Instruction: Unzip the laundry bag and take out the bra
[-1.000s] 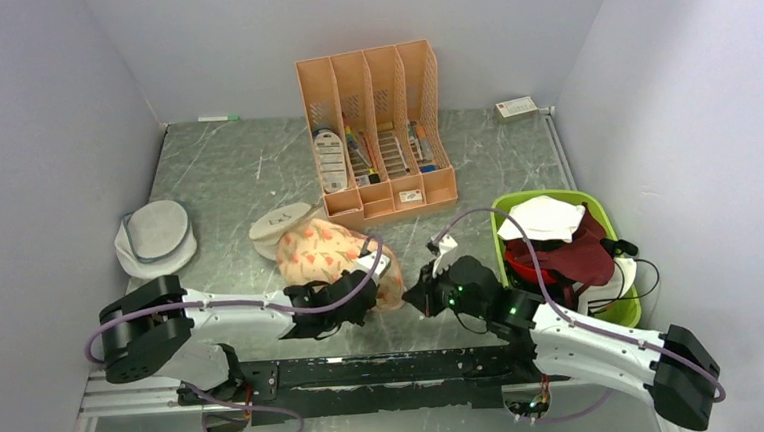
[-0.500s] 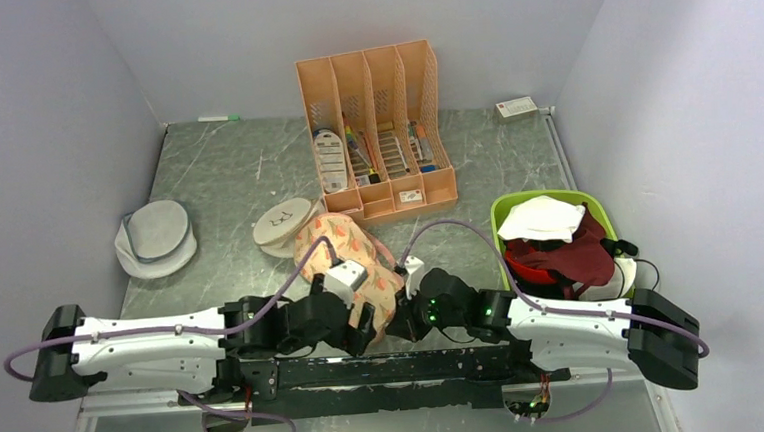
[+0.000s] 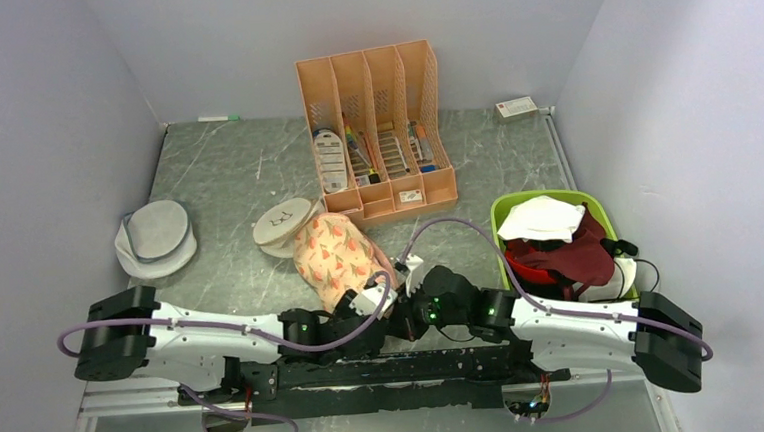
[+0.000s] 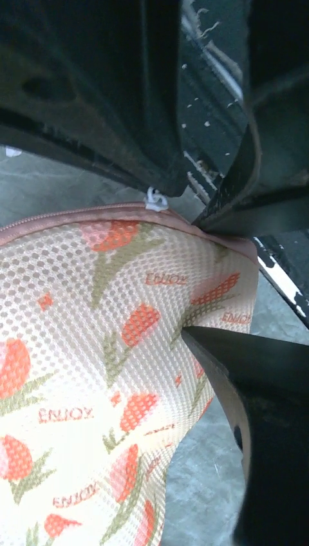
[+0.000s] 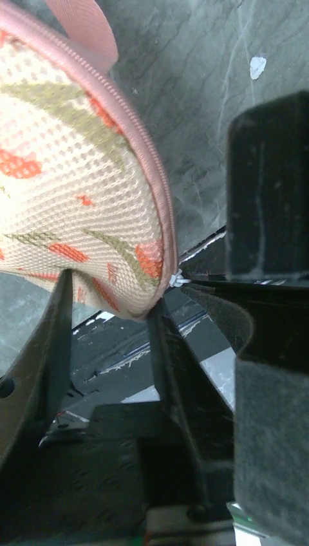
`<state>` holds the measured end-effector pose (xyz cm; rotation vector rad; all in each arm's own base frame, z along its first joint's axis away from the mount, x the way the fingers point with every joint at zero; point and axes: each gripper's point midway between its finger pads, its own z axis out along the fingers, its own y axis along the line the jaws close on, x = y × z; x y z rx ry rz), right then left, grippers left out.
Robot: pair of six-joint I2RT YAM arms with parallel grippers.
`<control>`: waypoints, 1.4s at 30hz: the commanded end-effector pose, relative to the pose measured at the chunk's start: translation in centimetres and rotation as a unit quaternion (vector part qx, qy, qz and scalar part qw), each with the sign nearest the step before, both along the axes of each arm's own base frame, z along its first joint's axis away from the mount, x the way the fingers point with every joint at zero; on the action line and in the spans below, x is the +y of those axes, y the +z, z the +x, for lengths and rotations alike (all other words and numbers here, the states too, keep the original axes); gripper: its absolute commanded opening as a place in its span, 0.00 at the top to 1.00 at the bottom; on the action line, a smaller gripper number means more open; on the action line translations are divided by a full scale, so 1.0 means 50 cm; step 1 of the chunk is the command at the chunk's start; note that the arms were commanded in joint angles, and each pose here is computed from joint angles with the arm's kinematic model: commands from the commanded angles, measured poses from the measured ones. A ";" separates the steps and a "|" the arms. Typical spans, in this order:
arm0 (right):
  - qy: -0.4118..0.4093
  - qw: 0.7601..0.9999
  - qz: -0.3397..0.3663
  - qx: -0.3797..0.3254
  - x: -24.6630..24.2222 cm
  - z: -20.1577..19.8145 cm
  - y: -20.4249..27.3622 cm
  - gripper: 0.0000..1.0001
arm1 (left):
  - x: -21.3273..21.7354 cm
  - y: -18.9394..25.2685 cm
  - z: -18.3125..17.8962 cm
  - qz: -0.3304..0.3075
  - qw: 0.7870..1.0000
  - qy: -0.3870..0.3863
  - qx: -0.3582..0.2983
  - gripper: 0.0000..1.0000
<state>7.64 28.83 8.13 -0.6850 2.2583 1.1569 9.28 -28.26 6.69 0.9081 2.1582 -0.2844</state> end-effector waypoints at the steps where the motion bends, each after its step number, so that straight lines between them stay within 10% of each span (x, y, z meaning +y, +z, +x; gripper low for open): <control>1: 0.007 1.000 0.016 -0.008 0.009 -0.001 0.034 1.00 | 0.003 -0.011 0.038 0.005 0.998 0.048 -0.047 0.49; 6: -0.074 0.992 -0.094 -0.037 -0.062 0.059 -0.029 1.00 | 0.042 -0.010 0.043 0.010 0.996 0.077 -0.048 0.92; 14: -0.214 0.967 -0.118 -0.070 -0.154 0.240 -0.024 1.00 | 0.036 0.009 0.010 -0.031 0.999 0.032 -0.011 0.93; 21: -0.095 0.959 -0.027 -0.265 -0.053 0.357 0.075 1.00 | 0.024 -0.008 -0.008 -0.038 0.999 0.004 0.005 0.93; 37: -0.053 0.987 -0.054 0.144 -0.153 -0.020 -0.016 1.00 | -0.076 0.005 0.025 -0.052 0.998 0.037 -0.021 0.92; 42: -0.004 0.989 -0.042 0.144 -0.143 -0.082 -0.016 1.00 | -0.009 -0.002 0.029 -0.006 0.995 0.096 -0.009 0.54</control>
